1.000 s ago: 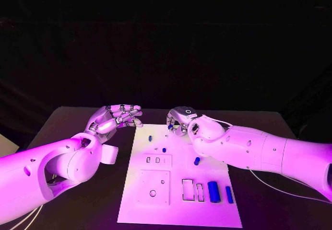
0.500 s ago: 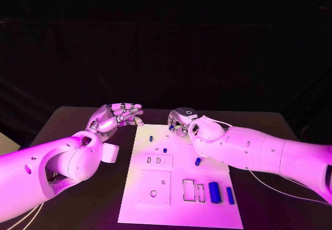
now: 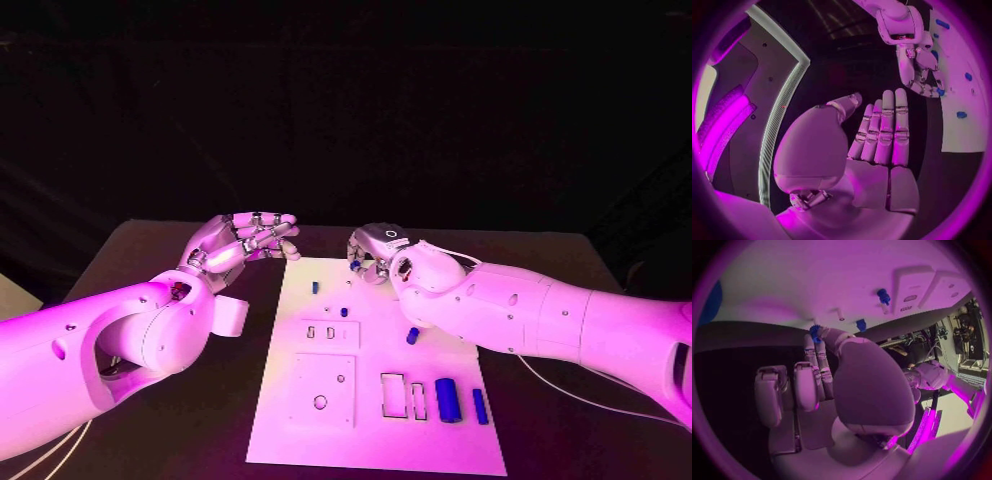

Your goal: Assemble the parts on the task board

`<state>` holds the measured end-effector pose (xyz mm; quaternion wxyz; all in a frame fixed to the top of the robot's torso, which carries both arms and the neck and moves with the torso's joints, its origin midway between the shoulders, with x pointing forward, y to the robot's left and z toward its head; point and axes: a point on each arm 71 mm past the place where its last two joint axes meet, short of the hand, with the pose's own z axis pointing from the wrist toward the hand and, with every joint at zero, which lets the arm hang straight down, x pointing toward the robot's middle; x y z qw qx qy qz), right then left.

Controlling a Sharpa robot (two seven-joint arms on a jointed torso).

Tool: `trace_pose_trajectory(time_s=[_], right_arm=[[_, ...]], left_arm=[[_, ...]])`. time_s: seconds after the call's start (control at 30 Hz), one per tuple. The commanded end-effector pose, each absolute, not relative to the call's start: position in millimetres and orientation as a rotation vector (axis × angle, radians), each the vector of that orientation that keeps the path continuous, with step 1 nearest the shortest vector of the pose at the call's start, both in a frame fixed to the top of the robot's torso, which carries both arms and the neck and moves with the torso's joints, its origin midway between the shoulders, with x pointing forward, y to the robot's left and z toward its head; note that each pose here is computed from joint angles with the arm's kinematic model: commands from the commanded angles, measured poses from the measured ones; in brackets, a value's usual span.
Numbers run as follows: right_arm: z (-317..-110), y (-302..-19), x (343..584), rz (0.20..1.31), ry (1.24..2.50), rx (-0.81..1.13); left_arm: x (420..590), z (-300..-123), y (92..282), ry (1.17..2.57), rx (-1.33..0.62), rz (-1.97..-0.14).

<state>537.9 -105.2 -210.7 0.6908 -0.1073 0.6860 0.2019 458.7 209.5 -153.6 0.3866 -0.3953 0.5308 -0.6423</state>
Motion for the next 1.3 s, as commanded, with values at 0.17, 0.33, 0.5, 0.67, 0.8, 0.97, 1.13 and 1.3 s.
trace_pose_trajectory(time_s=[0.17,0.33,0.5,0.67,0.8,0.97,1.13,1.3], right_arm=[[-215,-104,537,0.45,1.555,-0.258],[-215,-104,537,0.449,1.556,-0.254],[-215,-105,538,0.446,1.555,-0.249],[-216,-105,539,0.448,1.562,-0.247],[-216,-104,540,0.451,1.568,-0.248],[-217,-105,540,0.454,1.567,-0.247],[-216,-110,536,0.467,1.555,-0.238],[-214,-129,527,0.483,1.539,-0.205]], left_arm=[[458.6,-151.1,207.7,1.353,-0.99,-1.656],[459.2,-151.1,208.5,1.351,-0.99,-1.653],[459.5,-151.0,208.9,1.35,-0.99,-1.651],[459.5,-150.9,209.3,1.35,-0.991,-1.65],[459.5,-150.9,209.3,1.35,-0.991,-1.65],[459.7,-150.9,209.6,1.35,-0.991,-1.648],[459.8,-150.9,210.0,1.35,-0.992,-1.648],[460.0,-151.0,212.1,1.348,-0.993,-1.644]])
